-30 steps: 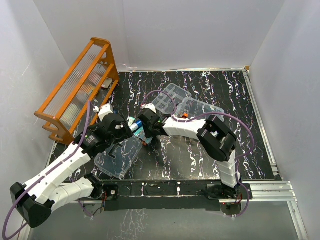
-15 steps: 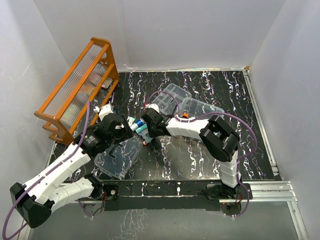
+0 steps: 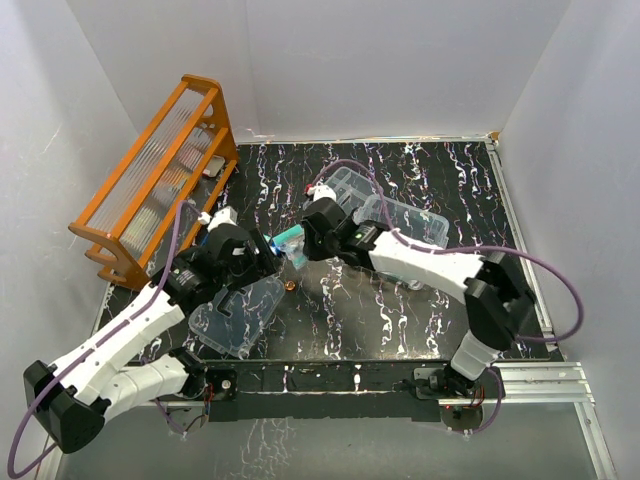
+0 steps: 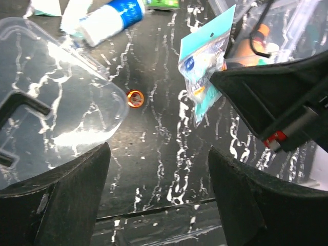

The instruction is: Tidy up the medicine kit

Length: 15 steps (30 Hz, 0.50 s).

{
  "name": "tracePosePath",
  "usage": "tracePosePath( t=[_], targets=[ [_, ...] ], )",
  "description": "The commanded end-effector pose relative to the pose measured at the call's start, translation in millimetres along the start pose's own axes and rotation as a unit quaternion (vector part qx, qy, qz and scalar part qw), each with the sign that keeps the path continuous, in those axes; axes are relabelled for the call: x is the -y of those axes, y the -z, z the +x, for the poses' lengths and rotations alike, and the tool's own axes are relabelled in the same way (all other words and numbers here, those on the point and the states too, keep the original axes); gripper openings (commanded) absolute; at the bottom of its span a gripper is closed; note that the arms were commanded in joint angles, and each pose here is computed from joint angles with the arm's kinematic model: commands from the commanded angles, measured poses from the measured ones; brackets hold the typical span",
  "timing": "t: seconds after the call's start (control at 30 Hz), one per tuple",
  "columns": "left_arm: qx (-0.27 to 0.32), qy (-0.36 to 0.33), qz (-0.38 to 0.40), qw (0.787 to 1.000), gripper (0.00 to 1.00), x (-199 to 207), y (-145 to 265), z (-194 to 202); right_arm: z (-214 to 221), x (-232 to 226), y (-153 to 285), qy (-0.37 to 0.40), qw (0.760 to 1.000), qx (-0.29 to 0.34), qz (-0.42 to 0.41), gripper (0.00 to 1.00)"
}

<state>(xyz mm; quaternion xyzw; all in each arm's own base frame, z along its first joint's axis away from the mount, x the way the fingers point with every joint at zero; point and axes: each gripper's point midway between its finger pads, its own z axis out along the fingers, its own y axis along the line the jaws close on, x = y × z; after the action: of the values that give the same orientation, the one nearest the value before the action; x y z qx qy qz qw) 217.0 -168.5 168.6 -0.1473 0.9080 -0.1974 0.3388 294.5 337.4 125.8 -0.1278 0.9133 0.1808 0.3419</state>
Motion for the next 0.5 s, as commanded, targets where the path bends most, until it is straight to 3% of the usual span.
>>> tracePosePath(
  t=[0.0, 0.27, 0.47],
  targets=[
    [-0.008, 0.022, 0.08, 0.997, 0.77, 44.3, 11.8, -16.6, -20.1, -19.3, 33.3, 0.018, 0.996, 0.042, -0.07, 0.0],
    [-0.044, -0.035, 0.139, 0.989, 0.71, 74.9, 6.8, -23.6, -20.0, -21.9, 74.4, 0.098, 0.983, 0.084, -0.132, 0.0],
    [-0.13, -0.068, 0.175, 0.973, 0.58, 91.1, 3.6, -2.2, -28.6, -20.3, 101.7, 0.128, 0.972, 0.127, -0.15, 0.0]
  ],
)
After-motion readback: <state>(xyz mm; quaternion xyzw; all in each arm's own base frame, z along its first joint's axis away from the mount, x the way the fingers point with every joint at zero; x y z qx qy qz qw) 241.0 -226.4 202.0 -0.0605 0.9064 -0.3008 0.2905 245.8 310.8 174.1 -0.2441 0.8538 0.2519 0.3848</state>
